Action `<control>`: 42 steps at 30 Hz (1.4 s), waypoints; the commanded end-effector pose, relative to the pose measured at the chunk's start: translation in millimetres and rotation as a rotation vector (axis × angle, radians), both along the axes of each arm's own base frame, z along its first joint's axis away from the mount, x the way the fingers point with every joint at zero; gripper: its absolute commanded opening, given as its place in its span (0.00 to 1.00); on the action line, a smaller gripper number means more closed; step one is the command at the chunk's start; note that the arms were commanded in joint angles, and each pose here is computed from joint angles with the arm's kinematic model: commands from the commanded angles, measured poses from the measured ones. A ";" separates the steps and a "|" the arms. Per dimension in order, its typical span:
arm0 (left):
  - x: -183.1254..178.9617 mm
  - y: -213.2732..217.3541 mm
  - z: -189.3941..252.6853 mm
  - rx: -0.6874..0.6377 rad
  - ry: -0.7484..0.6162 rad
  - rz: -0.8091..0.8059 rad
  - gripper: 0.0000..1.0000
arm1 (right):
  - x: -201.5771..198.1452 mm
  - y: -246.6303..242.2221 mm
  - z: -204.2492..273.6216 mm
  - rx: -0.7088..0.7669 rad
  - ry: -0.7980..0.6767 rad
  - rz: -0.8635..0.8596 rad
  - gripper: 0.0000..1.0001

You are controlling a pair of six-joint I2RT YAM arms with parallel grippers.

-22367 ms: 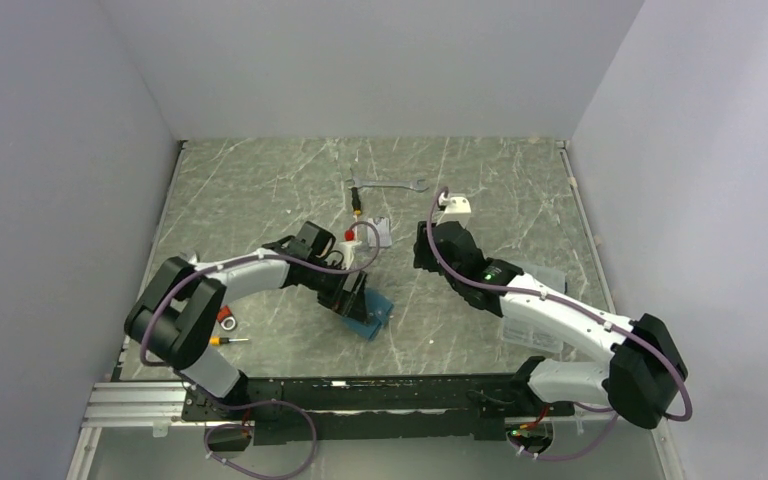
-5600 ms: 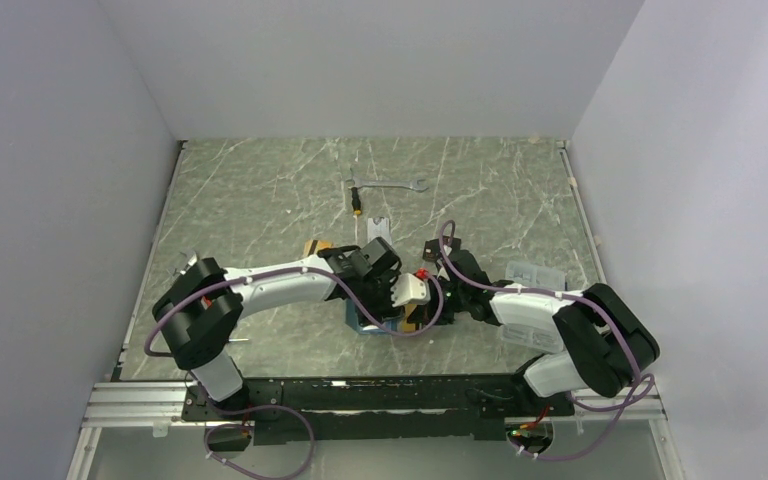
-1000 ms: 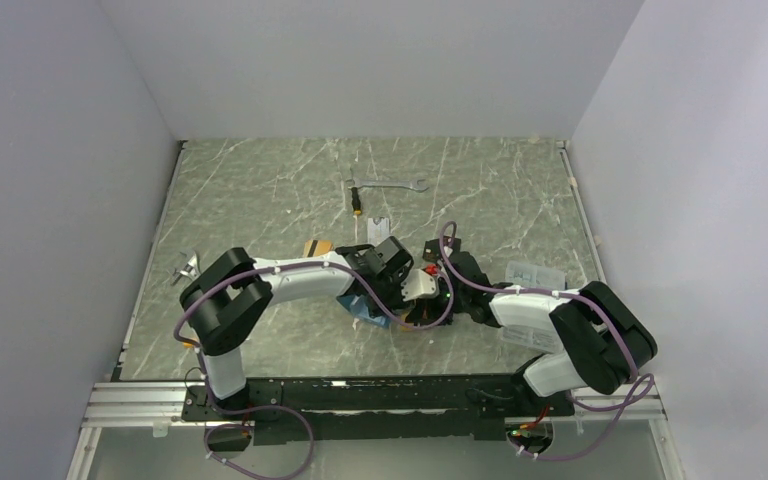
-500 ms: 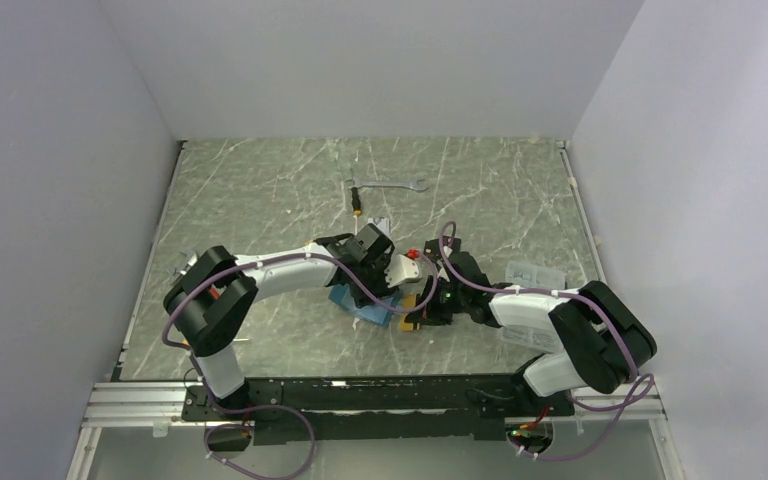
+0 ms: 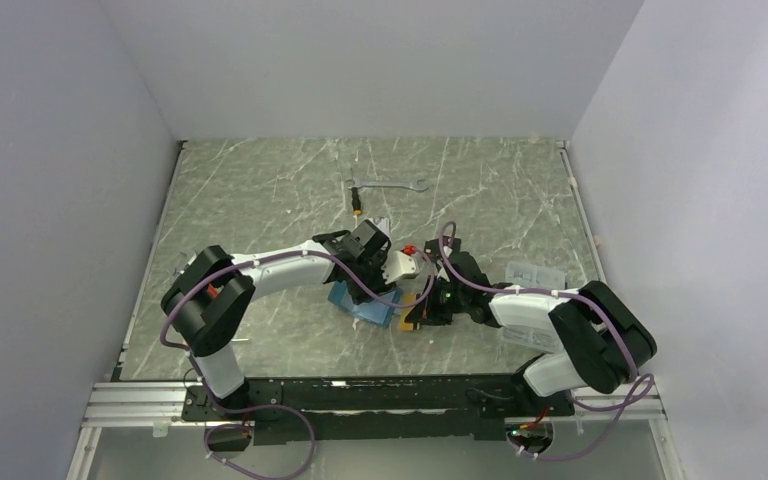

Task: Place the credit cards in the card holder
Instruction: Open the card holder at the center of the board.

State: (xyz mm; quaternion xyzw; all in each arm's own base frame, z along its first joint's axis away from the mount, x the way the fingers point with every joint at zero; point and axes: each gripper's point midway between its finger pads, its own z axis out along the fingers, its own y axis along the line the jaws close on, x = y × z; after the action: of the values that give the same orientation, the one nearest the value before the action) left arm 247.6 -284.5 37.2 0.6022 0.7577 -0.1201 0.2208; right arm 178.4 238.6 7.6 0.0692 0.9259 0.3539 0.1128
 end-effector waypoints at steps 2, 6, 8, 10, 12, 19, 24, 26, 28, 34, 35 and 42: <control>18.4 6.0 15.7 -0.008 -0.074 0.039 0.49 | -41.6 -55.1 -56.2 -0.288 0.149 -0.027 0.00; 29.3 20.0 23.2 -0.010 -0.081 0.085 0.49 | -42.7 -55.2 -57.3 -0.286 0.152 -0.027 0.00; 31.7 25.9 24.9 -0.010 -0.086 0.097 0.48 | -42.6 -54.8 -57.9 -0.285 0.154 -0.027 0.00; 32.0 32.3 23.5 -0.005 -0.084 0.106 0.48 | -43.3 -54.4 -58.6 -0.285 0.156 -0.024 0.00; 32.6 38.3 21.1 -0.001 -0.079 0.120 0.48 | -43.6 -54.6 -58.6 -0.286 0.157 -0.024 0.00; 31.4 47.6 15.4 -0.006 -0.053 0.143 0.48 | -43.5 -55.2 -58.2 -0.289 0.157 -0.027 0.00; 31.5 52.2 10.4 0.001 -0.043 0.153 0.47 | -34.5 -52.1 -46.7 -0.277 0.112 -0.039 0.00; 31.8 55.2 10.0 -0.004 -0.035 0.164 0.47 | -26.6 -49.8 -35.7 -0.270 0.075 -0.043 0.00; 30.0 58.9 7.7 -0.005 -0.022 0.172 0.47 | -18.7 -46.5 -25.1 -0.264 0.040 -0.040 0.00; 24.6 54.7 15.9 -0.069 0.023 0.177 0.46 | 0.7 -23.6 9.4 -0.191 -0.071 -0.010 0.00; 23.7 53.8 15.8 -0.071 0.028 0.173 0.45 | 3.9 -17.6 16.3 -0.176 -0.093 0.002 0.00; 17.9 60.3 2.3 -0.040 0.042 0.161 0.44 | 3.3 22.3 45.3 -0.060 -0.200 0.127 0.00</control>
State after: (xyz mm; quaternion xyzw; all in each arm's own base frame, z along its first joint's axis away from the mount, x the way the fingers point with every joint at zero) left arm 272.9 -222.7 36.9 0.5300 0.8102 -0.1141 0.2229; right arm 174.4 239.7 29.1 0.0159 0.9397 0.3058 0.1526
